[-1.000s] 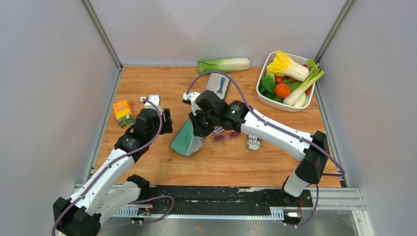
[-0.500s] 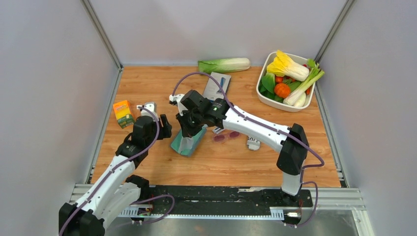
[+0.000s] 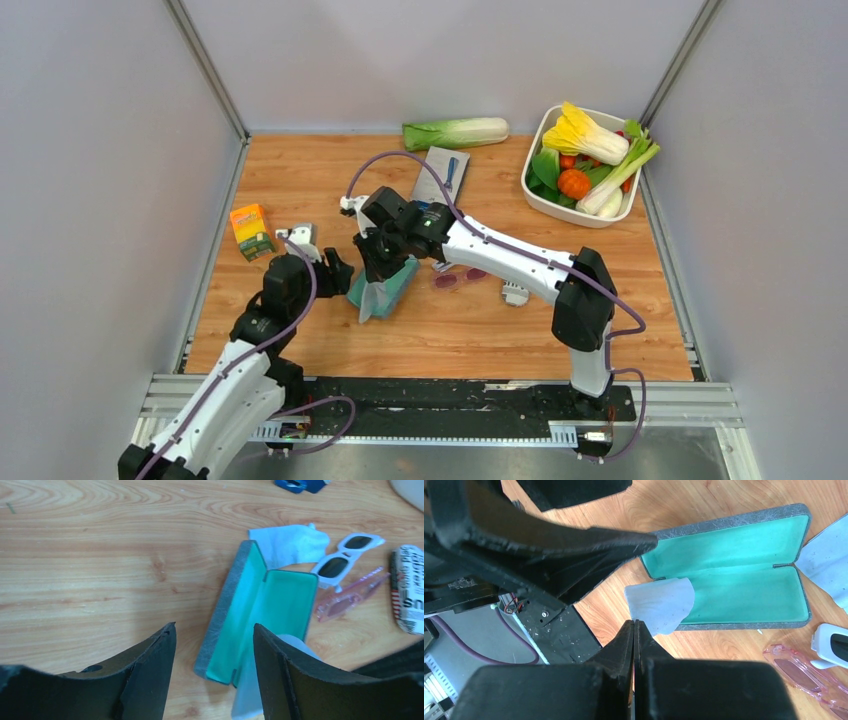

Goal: Organize the sunglasses
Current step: Place the glasses cleaning cloth in the sunglasses case.

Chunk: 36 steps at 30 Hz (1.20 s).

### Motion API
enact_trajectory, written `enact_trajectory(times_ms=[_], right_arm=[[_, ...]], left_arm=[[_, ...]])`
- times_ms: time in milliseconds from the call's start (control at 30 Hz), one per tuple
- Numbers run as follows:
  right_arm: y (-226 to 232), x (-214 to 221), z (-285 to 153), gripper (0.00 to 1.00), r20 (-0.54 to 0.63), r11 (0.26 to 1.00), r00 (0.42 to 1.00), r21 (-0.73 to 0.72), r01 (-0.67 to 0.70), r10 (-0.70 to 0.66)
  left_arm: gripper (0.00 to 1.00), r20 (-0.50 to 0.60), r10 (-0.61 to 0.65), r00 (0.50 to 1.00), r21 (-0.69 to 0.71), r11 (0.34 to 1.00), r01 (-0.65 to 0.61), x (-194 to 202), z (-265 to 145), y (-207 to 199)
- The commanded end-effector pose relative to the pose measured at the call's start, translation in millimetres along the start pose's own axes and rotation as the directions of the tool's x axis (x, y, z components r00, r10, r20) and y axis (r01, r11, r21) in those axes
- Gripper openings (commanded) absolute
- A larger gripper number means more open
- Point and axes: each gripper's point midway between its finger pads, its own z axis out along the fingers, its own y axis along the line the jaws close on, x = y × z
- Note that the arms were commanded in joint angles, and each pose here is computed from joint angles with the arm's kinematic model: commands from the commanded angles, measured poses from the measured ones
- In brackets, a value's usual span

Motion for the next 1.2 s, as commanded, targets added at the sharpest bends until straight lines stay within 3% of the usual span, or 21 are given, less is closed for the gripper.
enact_trajectory(times_ms=[0, 267, 567, 733, 1000, 1167], right_arm=[[6, -28, -4, 0.0, 0.086, 1.0, 0.996, -0.005, 0.003, -0.002], [-2, -26, -1, 0.0, 0.075, 1.0, 0.997, 0.004, -0.008, 0.008], [-8, -26, 1, 0.0, 0.072, 1.0, 0.997, 0.011, -0.014, 0.014], [-20, -25, 0, 0.0, 0.069, 0.999, 0.997, 0.026, -0.028, 0.026], [-35, -31, -6, 0.0, 0.081, 0.999, 0.996, 0.027, -0.03, 0.027], [-40, -33, -8, 0.0, 0.084, 0.999, 0.996, 0.025, -0.034, 0.032]], left_arm=[[0.65, 0.066, -0.055, 0.996, 0.167, 0.985, 0.043, -1, -8, -25], [0.62, 0.158, -0.095, 0.983, 0.309, 0.95, 0.043, 10, -29, -37], [0.58, 0.059, -0.11, 0.992, 0.347, 0.934, 0.083, 33, -27, -43], [0.59, 0.043, -0.067, 0.997, 0.35, 0.936, 0.048, 34, -22, -45], [0.6, 0.114, 0.017, 0.993, 0.398, 0.915, -0.061, 18, -16, -55], [0.57, 0.074, 0.065, 0.995, 0.418, 0.904, -0.09, 21, -6, -60]])
